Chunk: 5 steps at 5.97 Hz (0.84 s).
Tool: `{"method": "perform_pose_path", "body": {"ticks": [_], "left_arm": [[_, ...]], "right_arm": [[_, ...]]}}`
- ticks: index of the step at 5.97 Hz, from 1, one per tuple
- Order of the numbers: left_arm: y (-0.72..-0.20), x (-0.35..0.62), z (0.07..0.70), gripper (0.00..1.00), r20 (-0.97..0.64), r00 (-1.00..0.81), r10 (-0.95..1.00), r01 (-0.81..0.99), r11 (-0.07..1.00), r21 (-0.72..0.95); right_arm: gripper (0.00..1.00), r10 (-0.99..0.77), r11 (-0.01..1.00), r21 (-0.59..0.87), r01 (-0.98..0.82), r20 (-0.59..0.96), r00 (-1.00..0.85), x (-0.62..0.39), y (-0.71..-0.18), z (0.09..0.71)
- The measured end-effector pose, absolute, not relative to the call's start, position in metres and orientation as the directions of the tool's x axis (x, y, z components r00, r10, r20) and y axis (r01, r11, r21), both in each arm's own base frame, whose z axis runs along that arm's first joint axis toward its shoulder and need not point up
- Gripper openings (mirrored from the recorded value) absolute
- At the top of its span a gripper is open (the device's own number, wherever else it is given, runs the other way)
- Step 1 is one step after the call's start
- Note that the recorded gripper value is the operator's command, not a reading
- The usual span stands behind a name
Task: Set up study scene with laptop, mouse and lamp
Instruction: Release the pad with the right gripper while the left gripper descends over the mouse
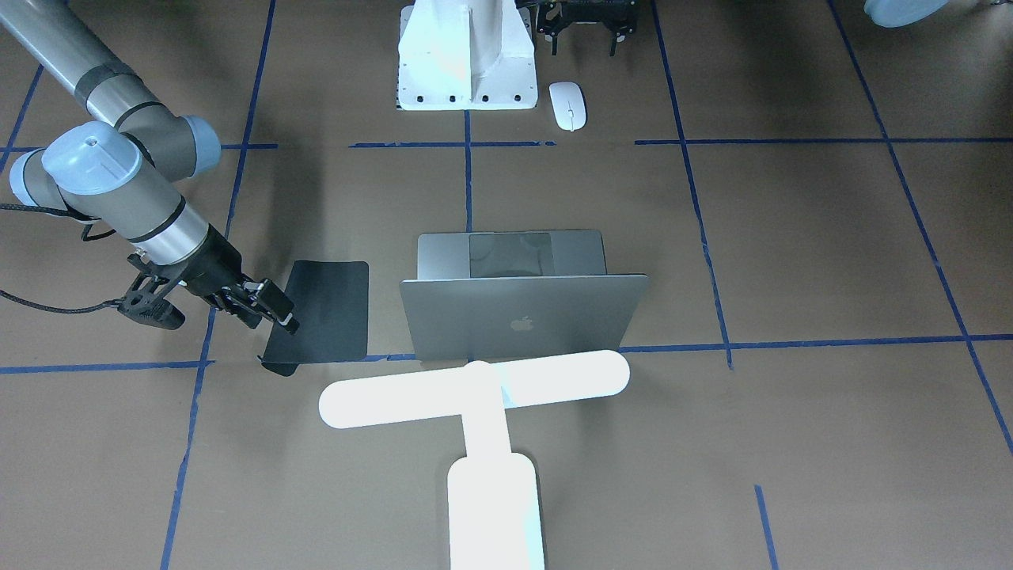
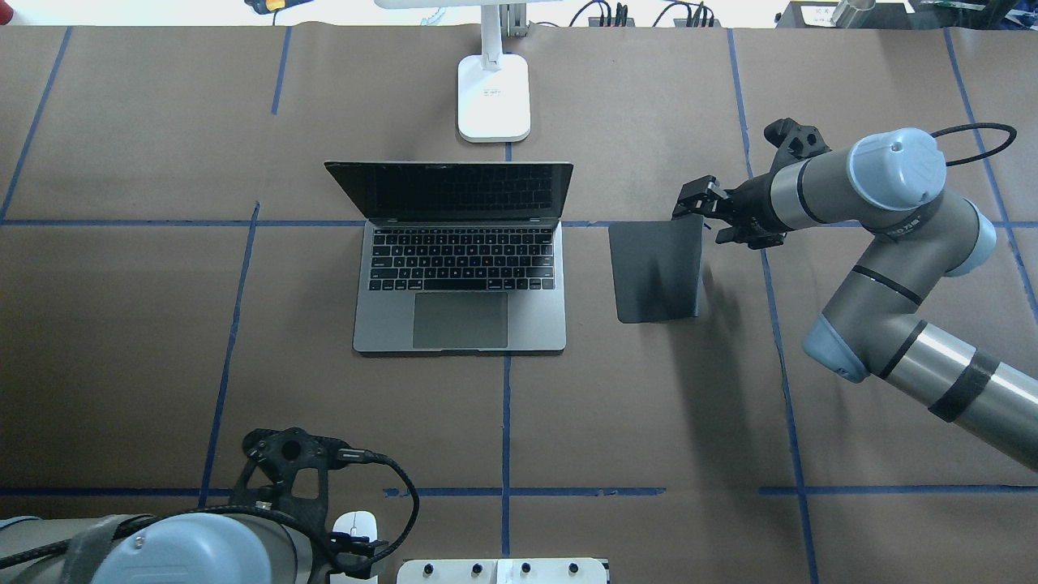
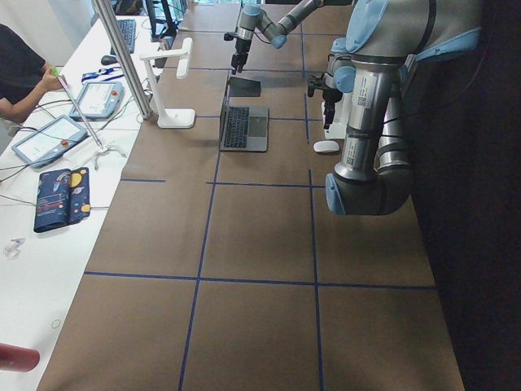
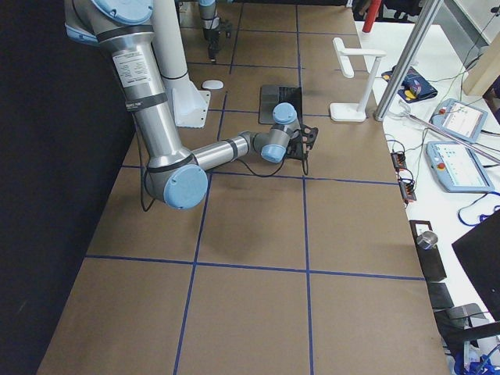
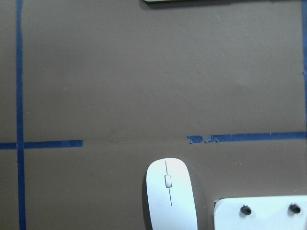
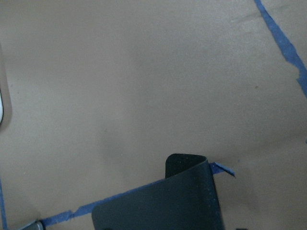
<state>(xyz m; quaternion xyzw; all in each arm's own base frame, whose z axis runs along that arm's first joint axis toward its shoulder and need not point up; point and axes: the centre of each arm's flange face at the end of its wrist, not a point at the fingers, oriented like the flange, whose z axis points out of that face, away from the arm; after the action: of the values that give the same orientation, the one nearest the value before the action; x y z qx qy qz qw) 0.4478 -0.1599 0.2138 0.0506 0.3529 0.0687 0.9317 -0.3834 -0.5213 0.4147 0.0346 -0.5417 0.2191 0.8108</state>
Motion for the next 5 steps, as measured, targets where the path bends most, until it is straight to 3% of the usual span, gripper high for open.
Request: {"method": "perform_pose_path", "body": {"ticks": [2,5], "left_arm": [[-0.166,0.492,0.238,1.00,-0.670,0.709,0.219,-0.123,0.975,0.188],[-0.161,0.508,0.297,1.00,-0.736,0.677,0.023,-0.020,1.000,0.012]], "right_arm": [[1.00,0.314,0.903,-0.179,-0.391,0.896,0.314,-0.363,-0.502,0.421],[1.00,0.307,0.903,-0.172,-0.395,0.900,0.310,-0.347,-0.487,0.422]]}}
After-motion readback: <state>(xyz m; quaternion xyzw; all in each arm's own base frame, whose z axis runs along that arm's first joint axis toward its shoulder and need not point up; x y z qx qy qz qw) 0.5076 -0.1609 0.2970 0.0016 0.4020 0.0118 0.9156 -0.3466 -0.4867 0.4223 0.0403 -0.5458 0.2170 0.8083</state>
